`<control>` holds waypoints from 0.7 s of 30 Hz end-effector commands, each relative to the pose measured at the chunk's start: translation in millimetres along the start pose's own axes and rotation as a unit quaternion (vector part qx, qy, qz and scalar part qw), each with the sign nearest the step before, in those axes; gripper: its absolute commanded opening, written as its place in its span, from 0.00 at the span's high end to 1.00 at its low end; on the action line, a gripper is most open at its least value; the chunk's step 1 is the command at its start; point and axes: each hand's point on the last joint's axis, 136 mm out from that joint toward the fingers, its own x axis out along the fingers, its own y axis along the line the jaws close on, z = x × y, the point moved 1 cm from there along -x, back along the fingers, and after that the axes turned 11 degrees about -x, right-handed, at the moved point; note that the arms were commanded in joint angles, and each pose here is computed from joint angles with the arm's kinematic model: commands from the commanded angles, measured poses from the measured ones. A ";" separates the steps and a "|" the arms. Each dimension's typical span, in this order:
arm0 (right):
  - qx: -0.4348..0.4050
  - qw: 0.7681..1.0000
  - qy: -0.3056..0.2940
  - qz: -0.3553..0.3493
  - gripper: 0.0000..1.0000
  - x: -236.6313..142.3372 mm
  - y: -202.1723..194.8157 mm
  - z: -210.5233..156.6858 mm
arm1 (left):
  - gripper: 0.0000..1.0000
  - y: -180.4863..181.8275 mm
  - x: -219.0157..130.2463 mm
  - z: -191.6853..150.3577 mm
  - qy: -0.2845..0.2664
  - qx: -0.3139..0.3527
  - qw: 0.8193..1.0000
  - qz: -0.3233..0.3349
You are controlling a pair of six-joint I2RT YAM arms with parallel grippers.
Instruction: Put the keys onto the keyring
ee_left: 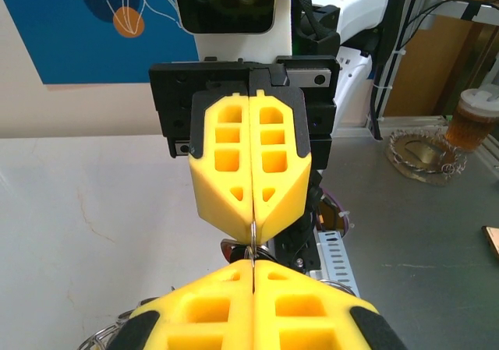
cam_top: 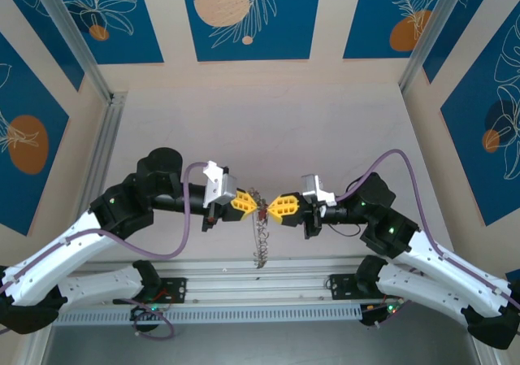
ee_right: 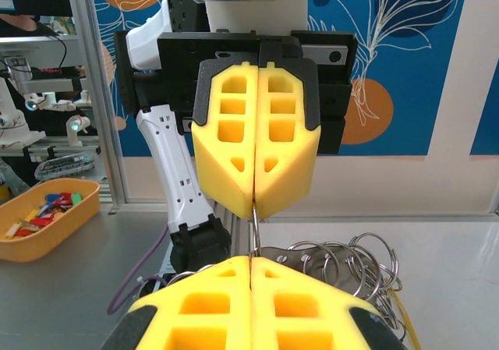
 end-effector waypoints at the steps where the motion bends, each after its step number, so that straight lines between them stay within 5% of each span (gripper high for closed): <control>1: 0.001 1.000 -0.011 0.008 1.00 -0.2 1.9 5.3 | 1.00 -5.3 -7.5 23.8 -0.039 0.025 0.999 -0.006; 21: 0.002 1.000 -0.014 -0.006 1.00 -0.5 -2.9 3.5 | 1.00 -6.8 -8.1 22.5 -0.038 0.024 0.999 -0.008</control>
